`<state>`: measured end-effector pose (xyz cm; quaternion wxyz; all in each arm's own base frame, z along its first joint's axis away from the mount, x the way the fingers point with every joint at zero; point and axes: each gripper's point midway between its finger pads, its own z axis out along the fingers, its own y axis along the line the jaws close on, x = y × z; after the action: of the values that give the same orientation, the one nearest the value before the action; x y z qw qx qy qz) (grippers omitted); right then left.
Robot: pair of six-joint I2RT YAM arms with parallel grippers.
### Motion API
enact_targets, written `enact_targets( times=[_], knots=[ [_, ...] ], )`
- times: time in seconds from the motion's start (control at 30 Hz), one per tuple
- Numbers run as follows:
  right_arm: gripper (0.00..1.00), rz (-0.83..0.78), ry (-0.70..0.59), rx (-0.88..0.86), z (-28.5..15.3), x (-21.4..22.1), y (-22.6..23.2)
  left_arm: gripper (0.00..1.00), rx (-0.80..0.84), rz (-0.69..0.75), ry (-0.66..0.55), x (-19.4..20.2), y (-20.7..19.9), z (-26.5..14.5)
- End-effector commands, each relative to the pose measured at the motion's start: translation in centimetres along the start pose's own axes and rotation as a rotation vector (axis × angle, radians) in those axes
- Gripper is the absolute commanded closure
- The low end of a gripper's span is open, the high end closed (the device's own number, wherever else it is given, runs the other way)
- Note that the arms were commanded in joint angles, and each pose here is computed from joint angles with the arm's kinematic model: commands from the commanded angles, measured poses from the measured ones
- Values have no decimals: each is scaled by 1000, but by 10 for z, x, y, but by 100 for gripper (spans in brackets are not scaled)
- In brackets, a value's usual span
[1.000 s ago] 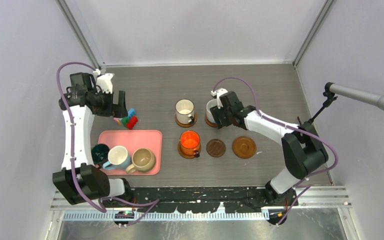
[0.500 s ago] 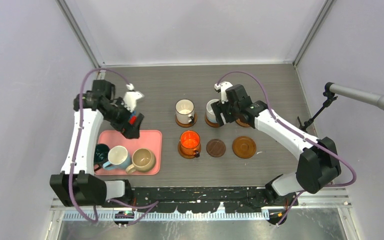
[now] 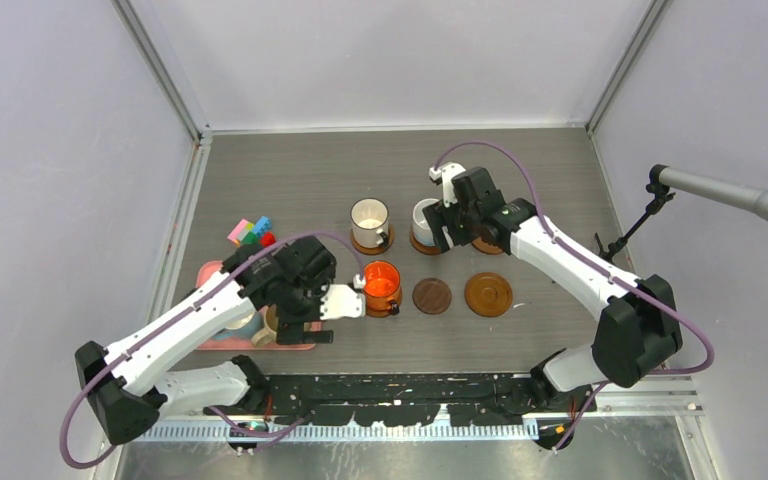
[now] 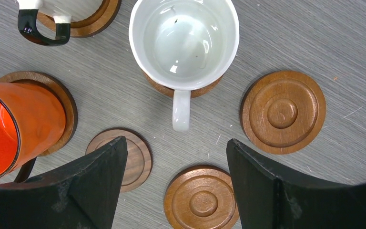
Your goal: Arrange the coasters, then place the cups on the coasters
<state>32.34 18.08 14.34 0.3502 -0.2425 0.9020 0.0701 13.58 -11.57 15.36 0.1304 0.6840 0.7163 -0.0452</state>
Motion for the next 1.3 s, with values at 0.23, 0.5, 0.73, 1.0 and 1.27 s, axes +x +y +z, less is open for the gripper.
enact_targets(
  times=[0.23,0.5,0.73,1.0,1.27],
  knots=[
    [19,16,-26,19,-3,-18,-18,0,-60,363,69,-14,-12,9],
    [19,30,-30,28,-9,-19,-24,0,-83,591,196,2,-14,35],
    [19,42,-27,28,-9,-17,-26,0,-151,681,215,3,-1,53],
    [19,45,-28,23,-10,-17,-26,0,-241,661,223,-6,18,65],
    [19,47,-25,23,-11,-16,-26,0,-228,447,167,-15,62,67]
  ],
)
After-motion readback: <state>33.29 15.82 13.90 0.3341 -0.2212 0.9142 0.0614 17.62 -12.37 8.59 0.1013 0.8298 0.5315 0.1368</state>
